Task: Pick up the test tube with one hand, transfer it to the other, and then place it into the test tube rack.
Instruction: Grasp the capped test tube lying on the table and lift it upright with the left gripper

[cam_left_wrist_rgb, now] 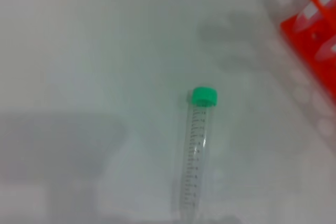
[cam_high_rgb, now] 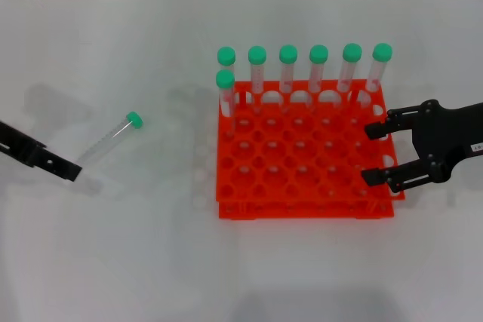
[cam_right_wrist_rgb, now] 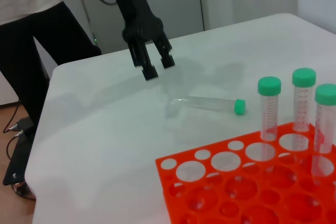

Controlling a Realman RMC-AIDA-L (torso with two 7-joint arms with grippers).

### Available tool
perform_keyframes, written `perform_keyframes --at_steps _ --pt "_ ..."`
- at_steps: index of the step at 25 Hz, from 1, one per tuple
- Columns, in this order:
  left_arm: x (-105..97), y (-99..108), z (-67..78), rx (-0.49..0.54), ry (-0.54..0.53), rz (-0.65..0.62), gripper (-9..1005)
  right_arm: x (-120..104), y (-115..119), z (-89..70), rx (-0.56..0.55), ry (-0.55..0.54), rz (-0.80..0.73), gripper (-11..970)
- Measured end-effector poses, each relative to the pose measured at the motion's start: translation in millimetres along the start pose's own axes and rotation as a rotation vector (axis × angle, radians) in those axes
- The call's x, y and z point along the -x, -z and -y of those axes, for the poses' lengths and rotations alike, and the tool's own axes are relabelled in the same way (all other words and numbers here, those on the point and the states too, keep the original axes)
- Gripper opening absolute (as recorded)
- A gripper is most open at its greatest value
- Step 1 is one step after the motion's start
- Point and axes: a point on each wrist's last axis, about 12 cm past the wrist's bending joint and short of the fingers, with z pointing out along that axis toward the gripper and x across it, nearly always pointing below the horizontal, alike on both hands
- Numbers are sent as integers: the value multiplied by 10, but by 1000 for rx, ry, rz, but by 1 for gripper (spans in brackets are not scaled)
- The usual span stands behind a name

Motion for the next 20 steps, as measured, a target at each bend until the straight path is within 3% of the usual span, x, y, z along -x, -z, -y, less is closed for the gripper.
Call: perform_keyframes --at_steps 8,20 --pt "186 -239 13 7 -30 -63 875 7 -30 0 -1 1 1 792" --pt "208 -260 -18 58 -60 -83 875 12 -53 22 -17 4 -6 792"
